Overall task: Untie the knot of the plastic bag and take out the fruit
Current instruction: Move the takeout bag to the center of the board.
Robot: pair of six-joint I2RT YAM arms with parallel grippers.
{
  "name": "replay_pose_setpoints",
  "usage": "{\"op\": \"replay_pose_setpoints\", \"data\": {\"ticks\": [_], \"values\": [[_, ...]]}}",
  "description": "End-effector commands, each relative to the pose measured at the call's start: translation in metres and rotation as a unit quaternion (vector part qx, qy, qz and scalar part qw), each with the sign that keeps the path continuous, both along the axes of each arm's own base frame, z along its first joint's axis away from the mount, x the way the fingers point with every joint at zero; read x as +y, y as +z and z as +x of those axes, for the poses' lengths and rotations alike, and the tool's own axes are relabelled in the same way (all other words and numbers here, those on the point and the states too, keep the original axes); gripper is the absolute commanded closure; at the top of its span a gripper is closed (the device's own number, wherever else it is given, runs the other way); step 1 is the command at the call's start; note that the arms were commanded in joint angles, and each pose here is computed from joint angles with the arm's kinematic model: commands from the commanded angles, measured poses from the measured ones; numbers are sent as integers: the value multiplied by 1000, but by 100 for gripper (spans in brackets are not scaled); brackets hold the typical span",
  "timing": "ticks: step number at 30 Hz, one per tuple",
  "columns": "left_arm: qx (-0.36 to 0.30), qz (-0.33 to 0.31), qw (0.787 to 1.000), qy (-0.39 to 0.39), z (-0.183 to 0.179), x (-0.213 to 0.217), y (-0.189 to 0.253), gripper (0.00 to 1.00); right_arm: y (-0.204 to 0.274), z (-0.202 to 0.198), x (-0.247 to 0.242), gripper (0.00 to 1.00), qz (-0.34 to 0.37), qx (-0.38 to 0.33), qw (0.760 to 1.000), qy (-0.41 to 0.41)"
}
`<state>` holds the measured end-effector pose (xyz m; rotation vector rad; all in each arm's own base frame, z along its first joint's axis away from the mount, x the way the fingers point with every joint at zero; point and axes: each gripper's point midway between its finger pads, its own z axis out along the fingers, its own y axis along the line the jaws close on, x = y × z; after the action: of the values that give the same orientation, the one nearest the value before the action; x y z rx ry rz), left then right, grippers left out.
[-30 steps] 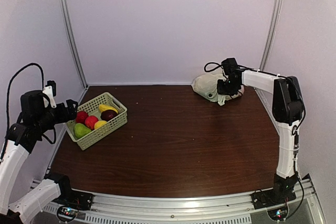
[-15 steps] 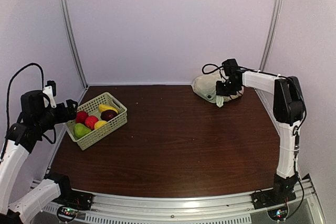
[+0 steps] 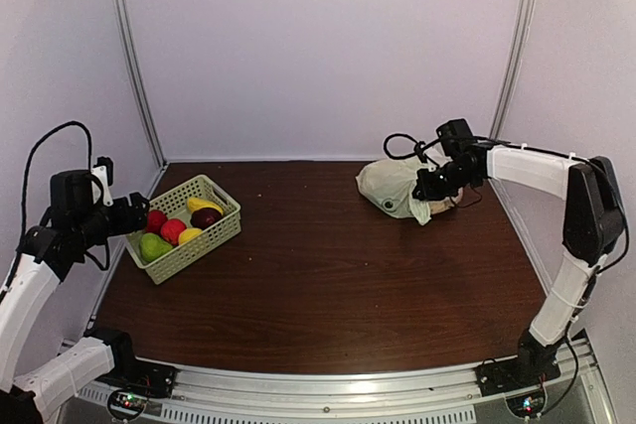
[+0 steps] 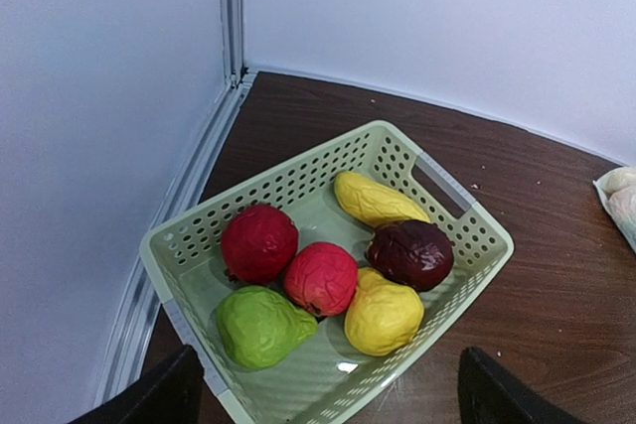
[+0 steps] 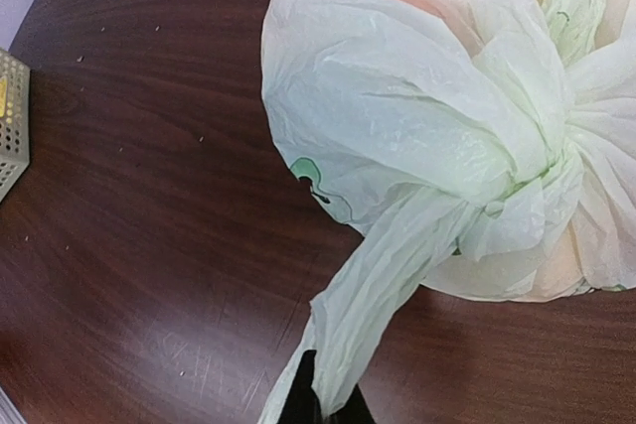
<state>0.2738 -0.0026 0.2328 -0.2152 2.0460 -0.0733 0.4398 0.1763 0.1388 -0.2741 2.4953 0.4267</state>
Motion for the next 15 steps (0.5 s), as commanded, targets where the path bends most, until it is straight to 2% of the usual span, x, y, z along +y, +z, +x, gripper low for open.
{"op": "replay_pose_setpoints", "data": {"ticks": [1,8,15], "values": [[-7,-22,998,-52,2,-24,3,10,1,-52,27,100,22,20,997,66],[2,-75,994,-74,-6,-56,3,15,7,-135,76,100,60,30,986,154],[10,-95,987,-128,-18,-112,2,18,10,-211,123,100,107,30,967,230]]}}
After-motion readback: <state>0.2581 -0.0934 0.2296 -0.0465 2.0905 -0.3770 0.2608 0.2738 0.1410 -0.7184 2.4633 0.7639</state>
